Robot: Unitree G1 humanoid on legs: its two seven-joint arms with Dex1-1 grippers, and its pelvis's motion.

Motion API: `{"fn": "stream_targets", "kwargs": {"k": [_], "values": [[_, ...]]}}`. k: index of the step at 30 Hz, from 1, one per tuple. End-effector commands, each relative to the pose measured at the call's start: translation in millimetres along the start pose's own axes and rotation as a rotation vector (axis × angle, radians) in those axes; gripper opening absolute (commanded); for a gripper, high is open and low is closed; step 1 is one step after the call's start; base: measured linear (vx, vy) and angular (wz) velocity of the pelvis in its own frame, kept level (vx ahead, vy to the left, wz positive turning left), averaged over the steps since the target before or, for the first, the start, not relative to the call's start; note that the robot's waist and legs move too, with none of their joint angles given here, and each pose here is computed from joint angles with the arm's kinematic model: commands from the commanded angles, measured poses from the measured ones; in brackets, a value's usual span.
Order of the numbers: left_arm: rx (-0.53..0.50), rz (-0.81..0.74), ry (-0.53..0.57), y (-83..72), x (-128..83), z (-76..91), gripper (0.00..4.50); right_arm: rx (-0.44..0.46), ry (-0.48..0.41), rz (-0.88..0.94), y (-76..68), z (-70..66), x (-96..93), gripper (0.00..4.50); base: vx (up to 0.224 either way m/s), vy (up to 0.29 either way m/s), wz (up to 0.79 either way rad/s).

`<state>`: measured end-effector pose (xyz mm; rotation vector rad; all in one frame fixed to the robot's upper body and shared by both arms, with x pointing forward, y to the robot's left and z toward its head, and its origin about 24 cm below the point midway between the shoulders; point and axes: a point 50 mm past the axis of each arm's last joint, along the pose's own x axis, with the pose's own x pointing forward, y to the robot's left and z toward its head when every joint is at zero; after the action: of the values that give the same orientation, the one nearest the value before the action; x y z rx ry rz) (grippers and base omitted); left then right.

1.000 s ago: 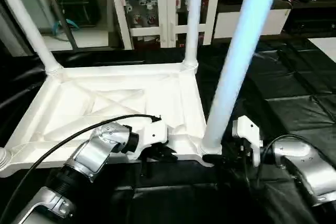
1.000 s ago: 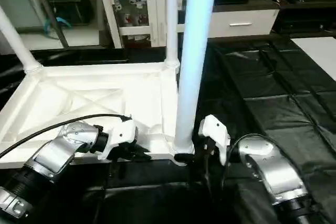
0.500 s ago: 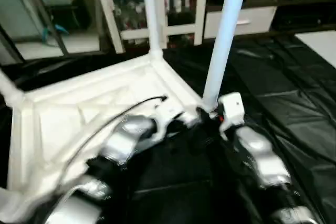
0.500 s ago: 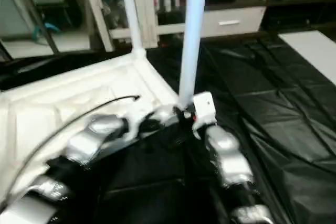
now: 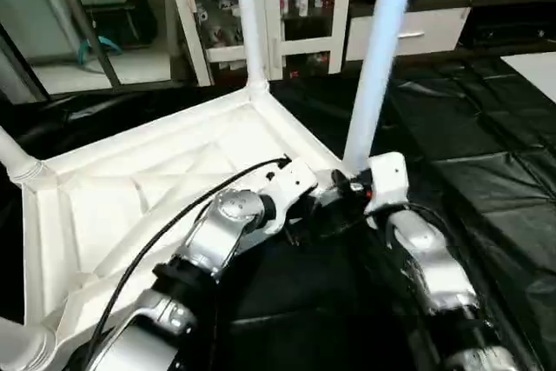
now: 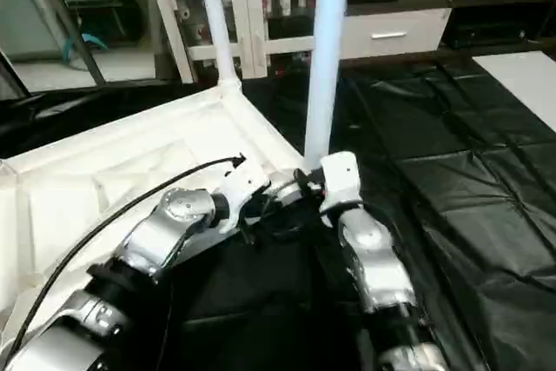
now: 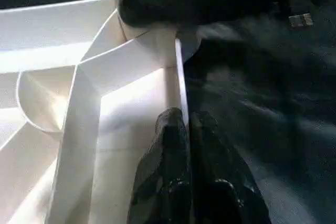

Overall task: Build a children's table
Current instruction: Rotate leg to tighten

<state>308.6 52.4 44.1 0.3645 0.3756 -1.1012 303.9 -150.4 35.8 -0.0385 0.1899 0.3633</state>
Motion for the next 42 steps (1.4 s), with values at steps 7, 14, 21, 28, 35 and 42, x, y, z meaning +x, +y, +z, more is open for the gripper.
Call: {"fn": "stream_targets", "kwargs": {"k": [7, 14, 21, 28, 35, 42], "values": [[-0.005, -0.231, 0.056, -19.0, -22.3, -23.6, 0.0, -0.084, 0.026, 0.375, -8.5, 21.3, -32.8, 4.18, 0.0, 0.0, 0.0], [0.011, -0.378, 0.067, -25.9, -48.3, -28.4, 0.0, -0.175, 0.161, 0.708, -18.7, 24.4, -66.9, 4.18, 0.0, 0.0, 0.0], [0.0, -0.399, 0.068, -28.2, -49.5, -27.6, 0.0, -0.201, 0.23, 0.817, -19.2, 20.5, -71.1, 4.18, 0.0, 0.0, 0.0], [0.005, -0.412, 0.075, -28.3, -49.4, -26.9, 0.0, -0.203, 0.242, 0.844, -17.3, 18.1, -70.1, 4.18, 0.0, 0.0, 0.0], [0.009, -0.41, 0.084, -24.8, -51.2, -26.5, 0.0, -0.191, 0.248, 0.863, -15.5, 16.8, -69.1, 3.52, 0.0, 0.0, 0.0], [0.009, -0.413, 0.084, -26.4, -51.0, -26.5, 0.0, -0.198, 0.261, 0.874, -16.2, 15.0, -70.4, 3.12, 0.0, 0.0, 0.0]]}}
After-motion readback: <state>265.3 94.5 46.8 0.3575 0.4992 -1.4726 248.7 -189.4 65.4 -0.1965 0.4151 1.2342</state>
